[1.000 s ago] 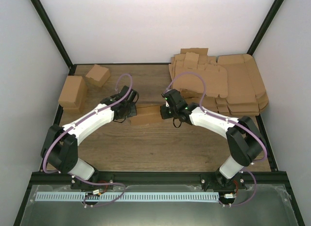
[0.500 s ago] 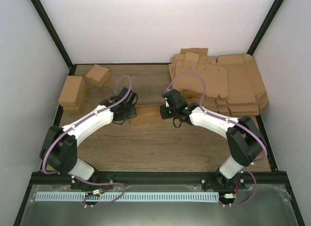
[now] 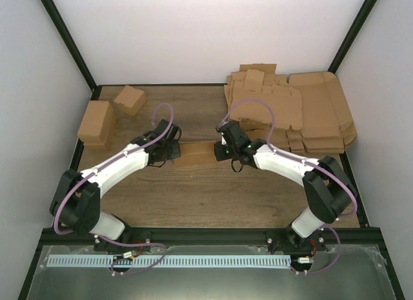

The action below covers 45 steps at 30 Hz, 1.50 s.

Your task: Fold the paper box

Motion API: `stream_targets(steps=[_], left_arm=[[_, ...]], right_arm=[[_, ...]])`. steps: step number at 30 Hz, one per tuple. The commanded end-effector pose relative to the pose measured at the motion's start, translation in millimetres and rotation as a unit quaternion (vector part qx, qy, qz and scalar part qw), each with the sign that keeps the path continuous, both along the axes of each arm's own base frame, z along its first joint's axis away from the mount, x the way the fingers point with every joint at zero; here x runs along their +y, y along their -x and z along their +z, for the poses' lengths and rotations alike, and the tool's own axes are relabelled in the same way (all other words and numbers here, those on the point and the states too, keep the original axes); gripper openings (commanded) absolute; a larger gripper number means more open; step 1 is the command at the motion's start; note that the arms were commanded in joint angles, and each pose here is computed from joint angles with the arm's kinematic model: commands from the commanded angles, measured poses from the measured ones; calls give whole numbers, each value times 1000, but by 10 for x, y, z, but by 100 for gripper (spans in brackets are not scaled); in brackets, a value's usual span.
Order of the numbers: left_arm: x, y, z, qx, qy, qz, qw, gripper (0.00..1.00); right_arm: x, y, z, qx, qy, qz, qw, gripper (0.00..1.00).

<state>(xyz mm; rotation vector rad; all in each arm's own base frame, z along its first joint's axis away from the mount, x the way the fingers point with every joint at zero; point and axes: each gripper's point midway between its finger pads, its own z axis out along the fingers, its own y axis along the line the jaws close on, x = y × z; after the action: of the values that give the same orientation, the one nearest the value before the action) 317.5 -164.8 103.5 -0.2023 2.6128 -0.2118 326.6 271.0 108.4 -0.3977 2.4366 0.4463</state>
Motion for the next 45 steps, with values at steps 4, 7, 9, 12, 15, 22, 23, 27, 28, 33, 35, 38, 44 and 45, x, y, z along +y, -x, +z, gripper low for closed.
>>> stream_targets(steps=[4, 7, 9, 12, 15, 22, 23, 27, 28, 33, 35, 38, 44, 45], left_arm=[[67, 139, -178, 44, -27, -19, 998, 4], [74, 122, -161, 43, -35, -23, 998, 4], [74, 110, -155, 41, -37, -24, 998, 4], [66, 104, -147, 41, -38, -26, 998, 4], [66, 101, -137, 40, -37, -26, 998, 4], [40, 93, -140, 39, -35, -30, 998, 4], [37, 93, -137, 38, -35, -30, 998, 4], [25, 95, -138, 38, -36, -33, 998, 4], [27, 97, -142, 38, -38, -33, 998, 4], [23, 96, -143, 37, -41, -35, 998, 4], [26, 93, -149, 36, -41, -35, 998, 4], [20, 91, -148, 35, -43, -37, 998, 4], [29, 91, -158, 36, -48, -40, 997, 4], [27, 91, -165, 37, -49, -40, 997, 4]], right_arm=[[-82, 401, -111, 59, 20, 36, 997, 20], [-30, 384, 142, 36, -12, 44, 998, 24], [14, 357, 334, 23, -38, 49, 998, 31], [70, 288, 589, 4, -63, 52, 997, 35], [140, 210, 751, 0, -91, 61, 994, 36], [414, -42, 1020, 29, -194, 96, 976, 34], [467, -68, 1063, 34, -211, 101, 972, 33], [614, -204, 1141, 48, -249, 97, 962, 12], [622, -249, 1105, 53, -250, 91, 963, 5], [608, -309, 814, 94, -273, 87, 953, 1], [584, -263, 677, 113, -285, 89, 948, 1], [509, -169, 461, 139, -297, 85, 941, 1], [255, 19, 85, 185, -311, 67, 930, 1], [229, 58, 27, 191, -309, 65, 929, 1]])
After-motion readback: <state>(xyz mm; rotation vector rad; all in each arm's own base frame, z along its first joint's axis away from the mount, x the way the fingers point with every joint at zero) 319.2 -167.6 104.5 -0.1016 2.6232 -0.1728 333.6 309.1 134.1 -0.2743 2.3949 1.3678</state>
